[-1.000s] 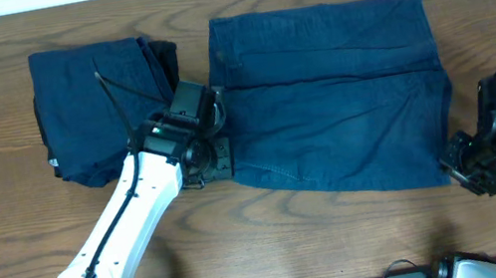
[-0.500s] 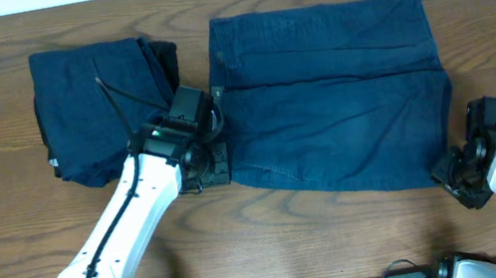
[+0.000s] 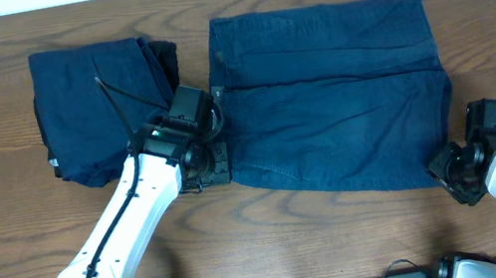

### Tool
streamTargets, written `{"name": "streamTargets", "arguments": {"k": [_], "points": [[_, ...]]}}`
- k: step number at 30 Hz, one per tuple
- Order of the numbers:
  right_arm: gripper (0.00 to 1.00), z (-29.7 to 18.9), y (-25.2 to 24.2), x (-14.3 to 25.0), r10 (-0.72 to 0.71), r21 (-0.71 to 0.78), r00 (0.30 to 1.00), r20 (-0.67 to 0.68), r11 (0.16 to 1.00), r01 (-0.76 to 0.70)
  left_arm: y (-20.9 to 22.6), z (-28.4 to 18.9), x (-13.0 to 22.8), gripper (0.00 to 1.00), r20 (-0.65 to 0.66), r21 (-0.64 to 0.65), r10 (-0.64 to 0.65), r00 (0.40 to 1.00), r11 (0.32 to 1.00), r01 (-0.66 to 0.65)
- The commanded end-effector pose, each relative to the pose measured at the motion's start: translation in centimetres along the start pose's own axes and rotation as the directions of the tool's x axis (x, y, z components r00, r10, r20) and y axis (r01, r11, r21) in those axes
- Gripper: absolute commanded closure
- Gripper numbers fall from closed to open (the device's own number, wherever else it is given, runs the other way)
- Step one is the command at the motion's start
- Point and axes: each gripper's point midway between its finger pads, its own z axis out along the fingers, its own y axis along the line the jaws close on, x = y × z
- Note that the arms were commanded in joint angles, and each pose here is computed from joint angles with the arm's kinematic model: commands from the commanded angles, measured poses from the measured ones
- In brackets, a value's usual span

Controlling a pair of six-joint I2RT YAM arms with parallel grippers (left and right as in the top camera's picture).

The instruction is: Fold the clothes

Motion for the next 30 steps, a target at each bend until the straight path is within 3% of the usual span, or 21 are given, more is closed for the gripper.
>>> {"name": "streamTargets", "arguments": {"k": [1,6,10,12,15,18,25,28,30], "points": [[0.55,0.7,-0.6,0.7,0.053,0.016,0.998,-0.022,0.998,-0.053,0.4,0.4,0.2,0.56,-0.013,-0.015,-0.001,1.000,1.000,0.001],[0.46,1.9,-0.7,0.7,0.076,0.020,0.997,-0.026,0.997,-0.076,0.4,0.4,0.2,0.56,-0.011,-0.015,-0.001,1.000,1.000,0.001],[0.48,2.6,-0.5,0.5,0.077,0.022,0.997,-0.029,0.997,-0.076,0.4,0.4,0.2,0.56,-0.011,-0.015,-0.001,1.000,1.000,0.001],[0.54,2.9,-0.6,0.5,0.077,0.027,0.996,-0.035,0.997,-0.076,0.4,0.4,0.2,0.56,-0.011,-0.015,-0.001,1.000,1.000,0.001],[0.74,3.0,-0.6,0.6,0.077,0.033,0.996,-0.040,0.997,-0.075,0.4,0.4,0.2,0.55,-0.012,-0.015,-0.001,1.000,1.000,0.001],[0.84,3.0,-0.6,0.6,0.077,0.033,0.996,-0.041,0.997,-0.075,0.5,0.4,0.3,0.47,-0.014,-0.016,-0.001,1.000,1.000,0.001],[0.83,3.0,-0.6,0.6,0.077,0.033,0.996,-0.041,0.997,-0.075,0.9,0.3,0.6,0.42,-0.025,-0.042,-0.004,1.000,0.999,0.003],[0.70,3.0,-0.6,0.6,0.077,0.033,0.996,-0.040,0.997,-0.075,1.6,0.3,0.5,0.38,-0.019,-0.074,-0.014,1.000,0.997,0.013],[0.67,3.0,-0.6,0.6,0.077,0.033,0.996,-0.040,0.997,-0.075,1.7,0.3,0.7,0.36,-0.025,-0.077,-0.038,0.999,0.996,0.036]]}}
